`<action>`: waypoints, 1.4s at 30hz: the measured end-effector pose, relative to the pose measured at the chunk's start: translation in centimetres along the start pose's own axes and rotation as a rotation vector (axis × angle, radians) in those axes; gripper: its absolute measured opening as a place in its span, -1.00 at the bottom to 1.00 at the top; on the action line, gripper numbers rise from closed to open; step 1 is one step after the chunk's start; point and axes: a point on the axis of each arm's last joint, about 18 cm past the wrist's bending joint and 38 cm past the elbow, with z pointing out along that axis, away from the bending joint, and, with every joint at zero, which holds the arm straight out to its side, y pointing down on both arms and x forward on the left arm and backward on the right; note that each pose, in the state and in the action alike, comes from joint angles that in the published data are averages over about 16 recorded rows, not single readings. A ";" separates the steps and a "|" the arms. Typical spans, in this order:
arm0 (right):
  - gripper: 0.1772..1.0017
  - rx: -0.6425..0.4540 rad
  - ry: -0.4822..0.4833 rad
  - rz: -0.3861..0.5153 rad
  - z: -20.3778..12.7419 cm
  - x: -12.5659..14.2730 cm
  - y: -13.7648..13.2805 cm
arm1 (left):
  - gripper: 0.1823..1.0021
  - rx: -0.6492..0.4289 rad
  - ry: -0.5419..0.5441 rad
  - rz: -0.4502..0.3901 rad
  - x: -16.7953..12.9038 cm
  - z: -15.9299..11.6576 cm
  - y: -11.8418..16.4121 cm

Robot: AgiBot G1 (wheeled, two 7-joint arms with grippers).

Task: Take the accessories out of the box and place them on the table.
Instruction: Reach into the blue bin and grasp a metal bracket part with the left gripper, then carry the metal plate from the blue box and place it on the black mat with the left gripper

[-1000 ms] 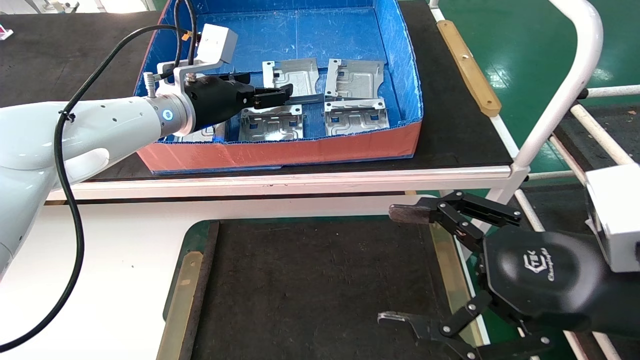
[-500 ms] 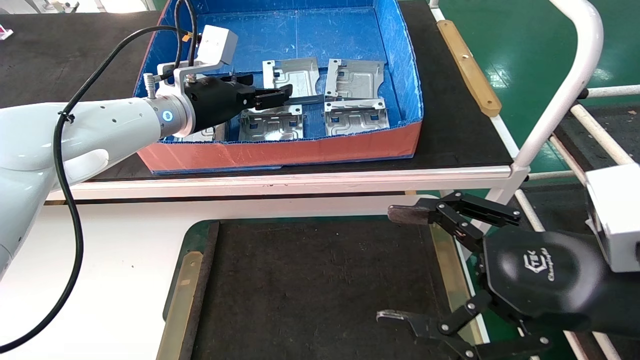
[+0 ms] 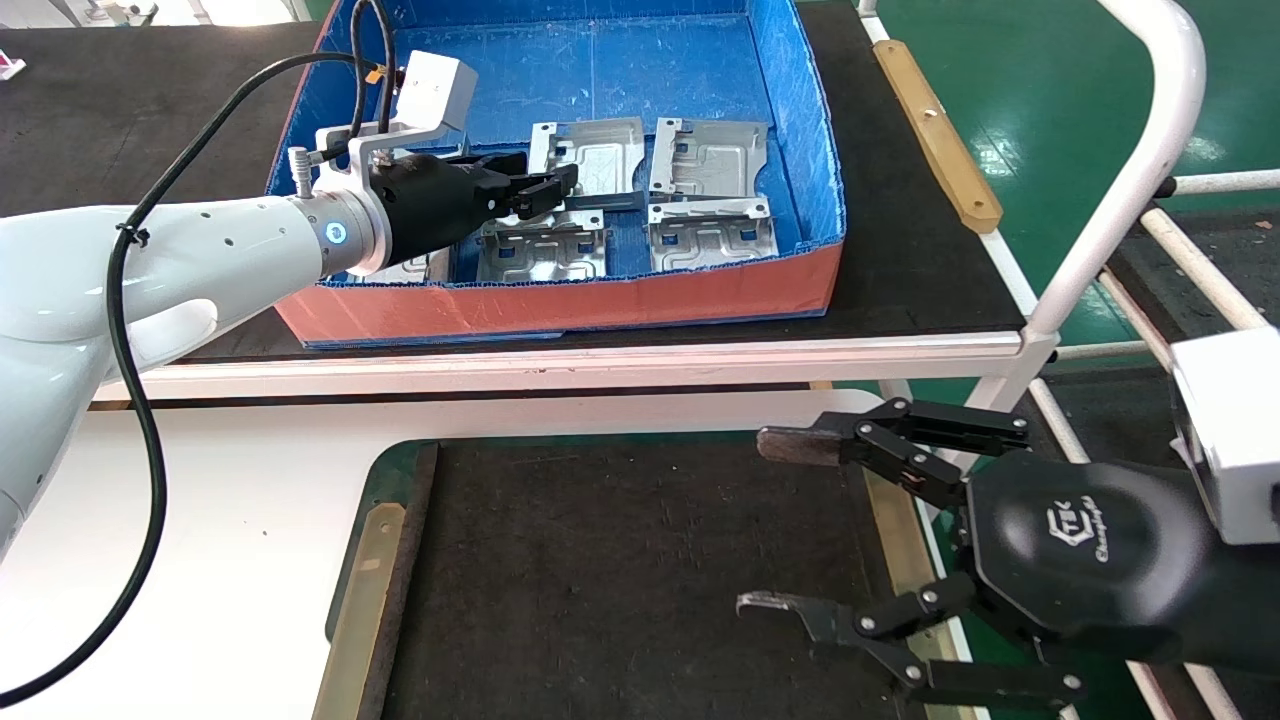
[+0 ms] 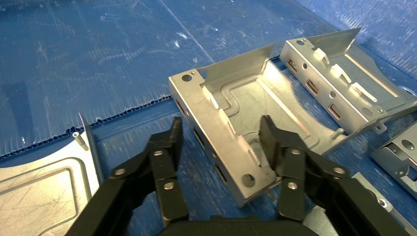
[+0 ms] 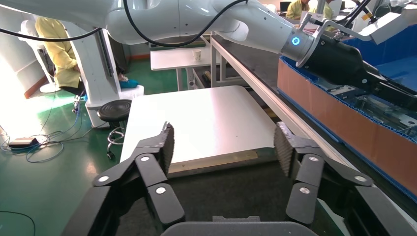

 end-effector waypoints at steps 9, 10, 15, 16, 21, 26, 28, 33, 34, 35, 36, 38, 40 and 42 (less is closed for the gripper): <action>0.07 0.000 0.000 0.000 0.0 0.0 0.0 | -0.30 0.001 0.000 0.000 0.0 0.0 0.0; 0.03 0.000 0.000 0.000 0.0 0.0 0.0 | -0.36 0.001 0.000 0.000 0.0 0.0 0.0; -0.27 0.000 0.000 0.000 0.0 0.0 0.0 | -0.57 0.005 -0.004 -0.005 -0.1 0.0 -0.1; -0.31 0.000 0.000 0.000 0.0 0.0 0.0 | -0.60 0.007 -0.006 -0.006 -0.1 0.0 -0.2; -0.57 0.000 0.000 0.000 0.0 0.0 0.0 | -0.71 0.022 -0.018 -0.010 -0.3 0.0 -0.7; -0.75 0.000 0.000 0.000 0.0 0.0 0.0 | -0.75 0.045 -0.029 -0.008 -0.5 -0.2 -1.4; -0.79 0.000 0.000 0.000 0.0 0.0 0.0 | -0.75 0.056 -0.029 -0.002 -0.6 -0.3 -1.7; -0.90 0.000 0.000 0.000 0.0 0.0 0.0 | -0.76 0.089 -0.011 0.020 -0.7 -1.2 -2.4; -0.91 0.000 0.000 0.000 0.0 0.0 0.0 | -0.76 0.097 -0.005 0.025 -0.7 -1.5 -2.5; -0.92 0.000 0.000 0.000 0.0 0.0 0.0 | -0.77 0.105 0.003 0.031 -0.7 -1.8 -2.6; -0.93 0.000 0.000 0.000 0.0 0.0 0.0 | -0.77 0.115 0.011 0.036 -0.8 -2.1 -2.8; -0.95 0.000 0.000 0.000 0.0 0.0 0.0 | -0.77 0.137 0.031 0.047 -0.8 -3.0 -3.1; -0.95 0.000 0.000 0.000 0.0 0.0 0.0 | -0.77 0.162 0.054 0.059 -1.0 -3.9 -3.4; -0.96 0.000 0.000 0.000 0.0 0.0 0.0 | -0.77 0.188 0.078 0.068 -1.2 -5.0 -3.6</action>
